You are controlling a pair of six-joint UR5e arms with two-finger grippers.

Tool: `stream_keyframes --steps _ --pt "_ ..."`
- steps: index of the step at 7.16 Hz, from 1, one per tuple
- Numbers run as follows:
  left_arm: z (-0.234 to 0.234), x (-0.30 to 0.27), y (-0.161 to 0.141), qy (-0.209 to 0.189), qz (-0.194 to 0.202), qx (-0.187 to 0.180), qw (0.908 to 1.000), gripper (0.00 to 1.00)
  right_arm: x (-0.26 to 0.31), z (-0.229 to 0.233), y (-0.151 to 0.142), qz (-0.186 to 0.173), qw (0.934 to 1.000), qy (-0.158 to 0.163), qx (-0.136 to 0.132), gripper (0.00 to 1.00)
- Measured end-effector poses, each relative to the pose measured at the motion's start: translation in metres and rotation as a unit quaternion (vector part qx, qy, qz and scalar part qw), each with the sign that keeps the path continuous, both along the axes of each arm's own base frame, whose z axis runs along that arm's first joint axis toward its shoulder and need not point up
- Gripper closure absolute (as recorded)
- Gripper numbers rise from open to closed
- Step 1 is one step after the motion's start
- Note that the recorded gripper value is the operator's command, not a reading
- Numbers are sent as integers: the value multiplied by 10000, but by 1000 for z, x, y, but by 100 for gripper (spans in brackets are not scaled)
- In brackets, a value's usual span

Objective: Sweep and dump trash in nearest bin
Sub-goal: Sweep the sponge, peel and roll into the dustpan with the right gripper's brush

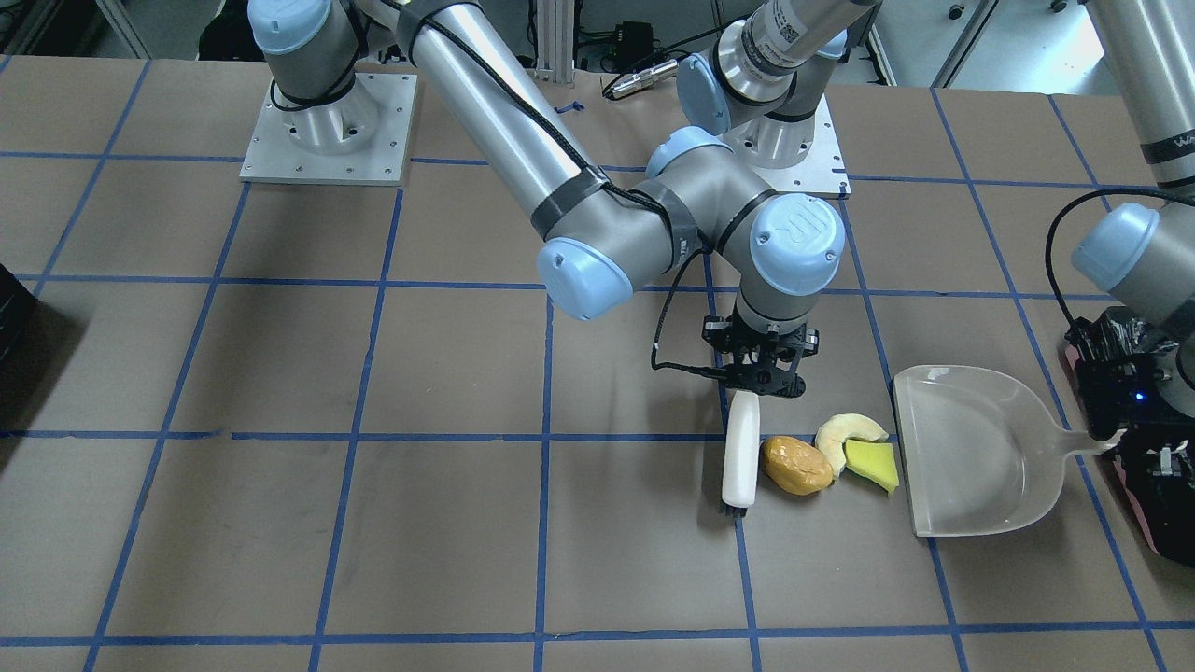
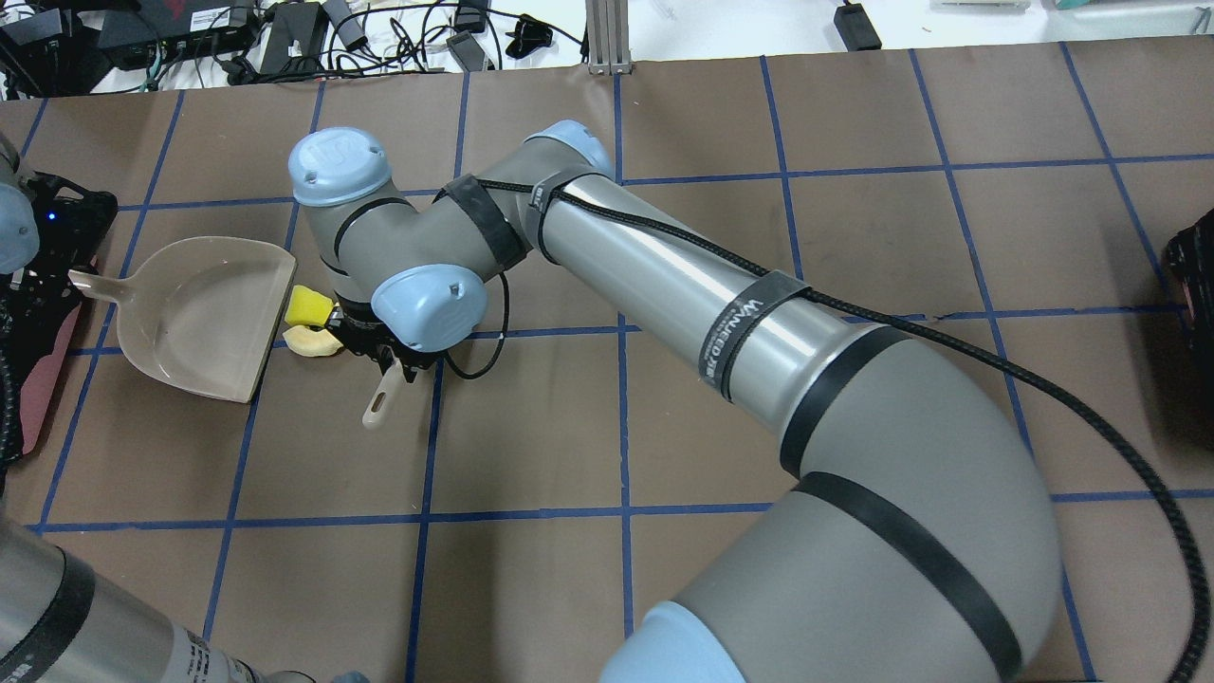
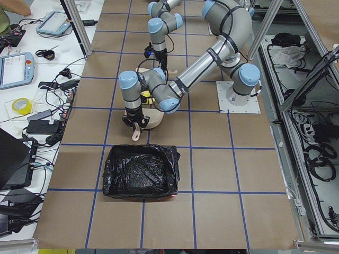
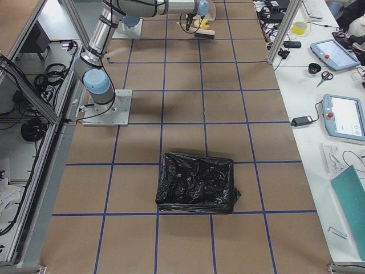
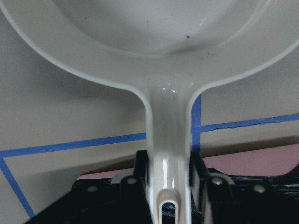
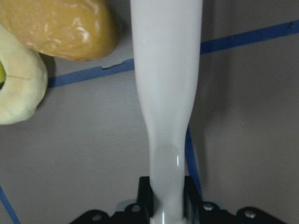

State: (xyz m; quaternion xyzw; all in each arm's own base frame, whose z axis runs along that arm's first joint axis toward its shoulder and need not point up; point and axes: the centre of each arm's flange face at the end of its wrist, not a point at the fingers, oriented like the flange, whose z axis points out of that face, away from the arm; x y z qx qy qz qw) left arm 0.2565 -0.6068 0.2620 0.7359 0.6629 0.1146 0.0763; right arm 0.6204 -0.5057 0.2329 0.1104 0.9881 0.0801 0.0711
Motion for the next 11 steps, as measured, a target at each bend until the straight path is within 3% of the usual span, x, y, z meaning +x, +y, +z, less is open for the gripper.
stream_keyframes --steps 3,8,11 --pt "-5 0 -1 5 134 -16 9999 100 37 -24 -21 -186 9996 -197 -45 100" --pt "-11 1 -4 -35 179 -82 9998 100 82 -15 -14 -186 9913 -1296 -143 100" --pt "-10 1 -5 -64 178 -130 9997 100 116 -27 -12 -80 9874 -1555 -270 100"
